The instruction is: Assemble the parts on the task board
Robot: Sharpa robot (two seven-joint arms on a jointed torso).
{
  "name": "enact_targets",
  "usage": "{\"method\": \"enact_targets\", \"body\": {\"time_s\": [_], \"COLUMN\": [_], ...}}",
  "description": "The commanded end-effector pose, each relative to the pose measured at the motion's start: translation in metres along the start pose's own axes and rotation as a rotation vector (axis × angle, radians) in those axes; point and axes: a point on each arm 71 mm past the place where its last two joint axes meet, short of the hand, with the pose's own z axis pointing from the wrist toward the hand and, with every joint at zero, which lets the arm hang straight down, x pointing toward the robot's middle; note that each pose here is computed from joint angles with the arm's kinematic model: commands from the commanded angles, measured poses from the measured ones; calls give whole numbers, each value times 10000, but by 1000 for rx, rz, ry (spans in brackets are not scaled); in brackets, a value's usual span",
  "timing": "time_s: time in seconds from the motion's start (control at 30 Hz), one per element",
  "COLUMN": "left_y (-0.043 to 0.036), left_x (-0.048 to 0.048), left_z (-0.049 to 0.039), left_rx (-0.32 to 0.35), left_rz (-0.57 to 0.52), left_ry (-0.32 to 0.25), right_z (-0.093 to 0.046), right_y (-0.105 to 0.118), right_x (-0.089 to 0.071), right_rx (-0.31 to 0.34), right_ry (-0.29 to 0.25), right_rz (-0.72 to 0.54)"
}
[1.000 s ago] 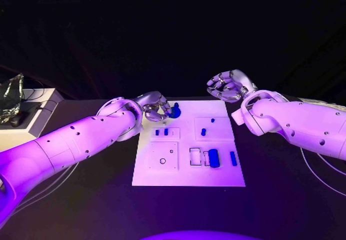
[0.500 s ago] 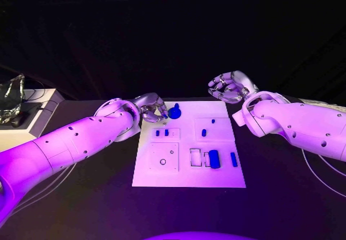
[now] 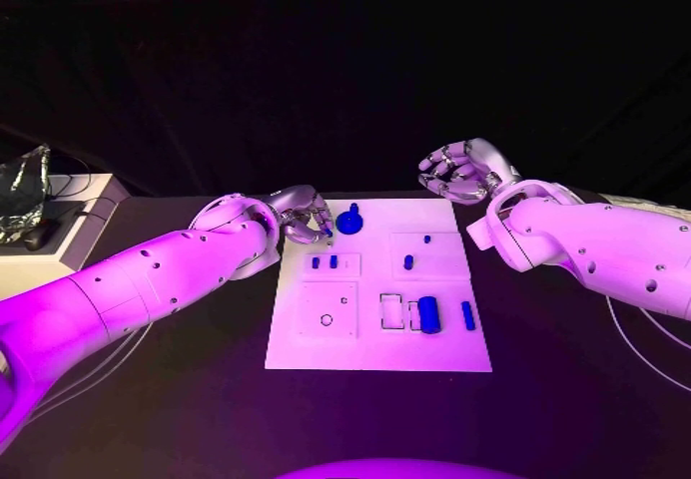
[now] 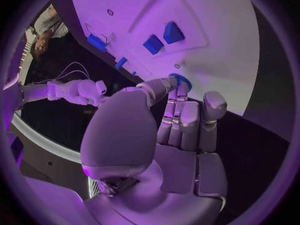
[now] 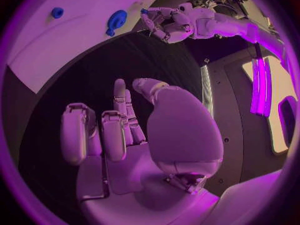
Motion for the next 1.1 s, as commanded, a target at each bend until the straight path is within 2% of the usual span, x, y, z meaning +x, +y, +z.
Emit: {"method": "enact_targets", "body": {"time_s": [0.03,0.73,1.1], "left_y": [-17,-36,-4], "left_x": [29,44,43], "left_z": [1,-17,-20], "left_rx": [1,1,-10], "left_rz": [7,-5,-2], "left_ry": [39,64,69], "right_z": [-1,0,-2], "right_y": [14,14,10], "right_x": [9,10,4], "right_rx": [-13,-13,-12], "right_ry": [11,11,9], "right_rz": [-4,-4,-4]}}
